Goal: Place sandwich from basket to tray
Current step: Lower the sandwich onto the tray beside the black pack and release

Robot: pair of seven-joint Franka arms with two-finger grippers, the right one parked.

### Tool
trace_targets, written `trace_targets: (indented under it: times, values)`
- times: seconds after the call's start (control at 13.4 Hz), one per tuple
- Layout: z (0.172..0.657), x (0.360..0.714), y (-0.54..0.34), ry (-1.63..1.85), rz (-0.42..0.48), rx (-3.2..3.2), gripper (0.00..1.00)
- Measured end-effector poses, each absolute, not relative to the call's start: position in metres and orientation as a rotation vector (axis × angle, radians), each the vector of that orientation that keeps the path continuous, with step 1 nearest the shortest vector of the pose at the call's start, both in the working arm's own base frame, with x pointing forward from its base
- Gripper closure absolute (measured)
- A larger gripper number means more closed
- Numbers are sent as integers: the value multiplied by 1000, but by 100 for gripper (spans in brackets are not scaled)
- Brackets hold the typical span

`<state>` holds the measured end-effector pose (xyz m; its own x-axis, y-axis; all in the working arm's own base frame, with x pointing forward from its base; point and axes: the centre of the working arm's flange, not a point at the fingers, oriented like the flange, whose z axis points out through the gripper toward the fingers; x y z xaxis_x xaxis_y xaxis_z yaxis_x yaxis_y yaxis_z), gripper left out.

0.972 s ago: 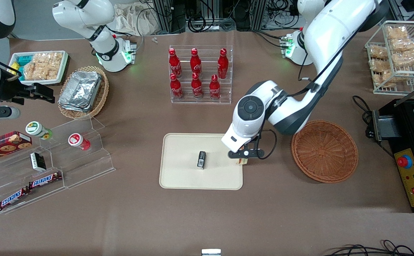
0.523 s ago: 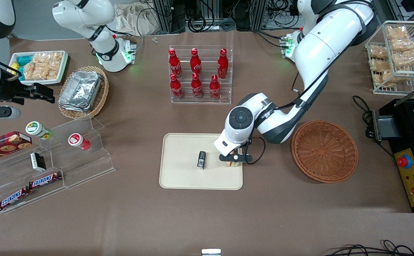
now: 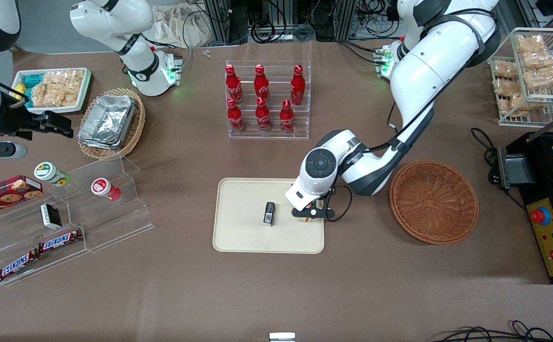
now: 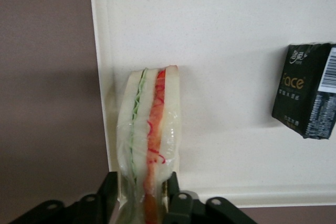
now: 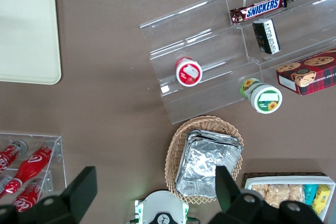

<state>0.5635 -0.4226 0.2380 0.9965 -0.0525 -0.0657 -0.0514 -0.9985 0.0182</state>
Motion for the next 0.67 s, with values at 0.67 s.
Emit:
trace_targets:
  times: [0.67]
  values:
    - [288, 592, -399, 170, -120, 3112, 1]
